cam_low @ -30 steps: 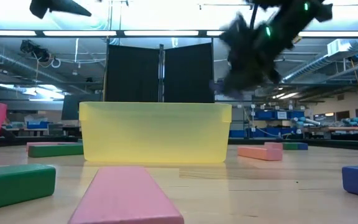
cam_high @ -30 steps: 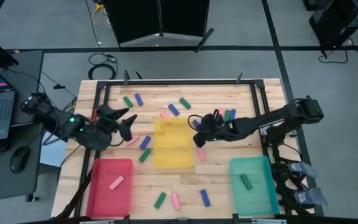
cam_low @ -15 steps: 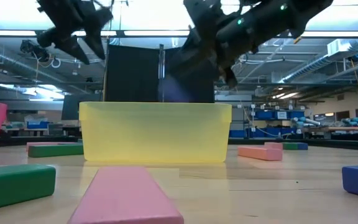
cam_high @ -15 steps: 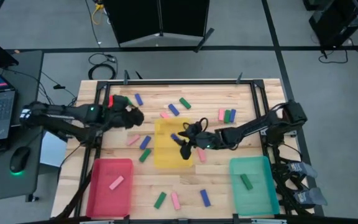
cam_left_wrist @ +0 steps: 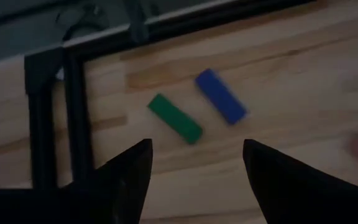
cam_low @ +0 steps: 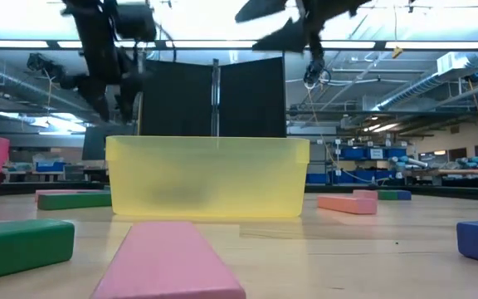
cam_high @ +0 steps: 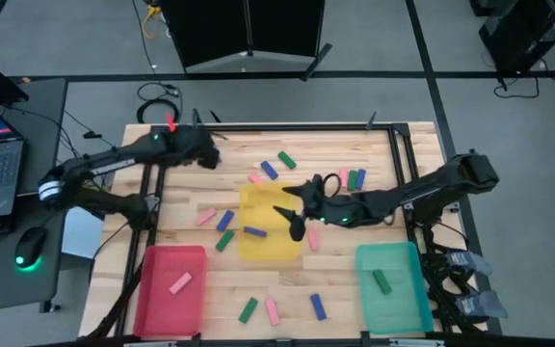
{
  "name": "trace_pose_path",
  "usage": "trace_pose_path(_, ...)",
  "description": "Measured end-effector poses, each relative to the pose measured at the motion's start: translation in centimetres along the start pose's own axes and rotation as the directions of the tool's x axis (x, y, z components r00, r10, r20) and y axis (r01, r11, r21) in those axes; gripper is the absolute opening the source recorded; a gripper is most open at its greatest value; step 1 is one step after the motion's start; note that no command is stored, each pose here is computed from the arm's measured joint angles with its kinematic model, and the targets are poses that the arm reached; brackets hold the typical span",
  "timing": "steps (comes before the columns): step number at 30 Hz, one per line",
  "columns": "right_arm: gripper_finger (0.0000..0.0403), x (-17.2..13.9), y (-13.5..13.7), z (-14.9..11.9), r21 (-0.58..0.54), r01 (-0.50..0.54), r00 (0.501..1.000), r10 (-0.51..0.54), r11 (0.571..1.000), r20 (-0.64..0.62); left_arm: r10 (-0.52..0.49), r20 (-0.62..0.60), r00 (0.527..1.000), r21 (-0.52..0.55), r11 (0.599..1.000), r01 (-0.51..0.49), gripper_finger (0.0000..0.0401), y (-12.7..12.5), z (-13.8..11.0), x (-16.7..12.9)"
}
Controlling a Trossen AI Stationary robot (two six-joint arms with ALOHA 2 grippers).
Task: Sort blocks
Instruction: Put the green block into the blue bin
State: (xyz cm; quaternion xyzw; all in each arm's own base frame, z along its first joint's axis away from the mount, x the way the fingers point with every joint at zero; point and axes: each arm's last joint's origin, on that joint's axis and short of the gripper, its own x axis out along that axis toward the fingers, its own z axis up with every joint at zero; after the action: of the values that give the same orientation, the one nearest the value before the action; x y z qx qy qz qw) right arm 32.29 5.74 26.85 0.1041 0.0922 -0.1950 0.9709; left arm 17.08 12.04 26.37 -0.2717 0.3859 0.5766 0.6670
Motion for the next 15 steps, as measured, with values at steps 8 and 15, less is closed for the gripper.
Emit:
trace_pose_path(8,0.0285,-3.3,1.2,1.2,-0.044,-0.032,0.999,0.033,0.999,0.018,-0.040,-0.166,0.985,-0.065,0.997,0.030,0.0259,1.3,3.5,7.3)
trace_pose_path(15,0.0286,-4.4,2.8,0.1,-0.079,-0.007,1.000,0.008,0.997,0.012,-0.015,-0.293,0.956,-0.122,0.992,-0.022,0.0259,2.4,3.7,11.4)
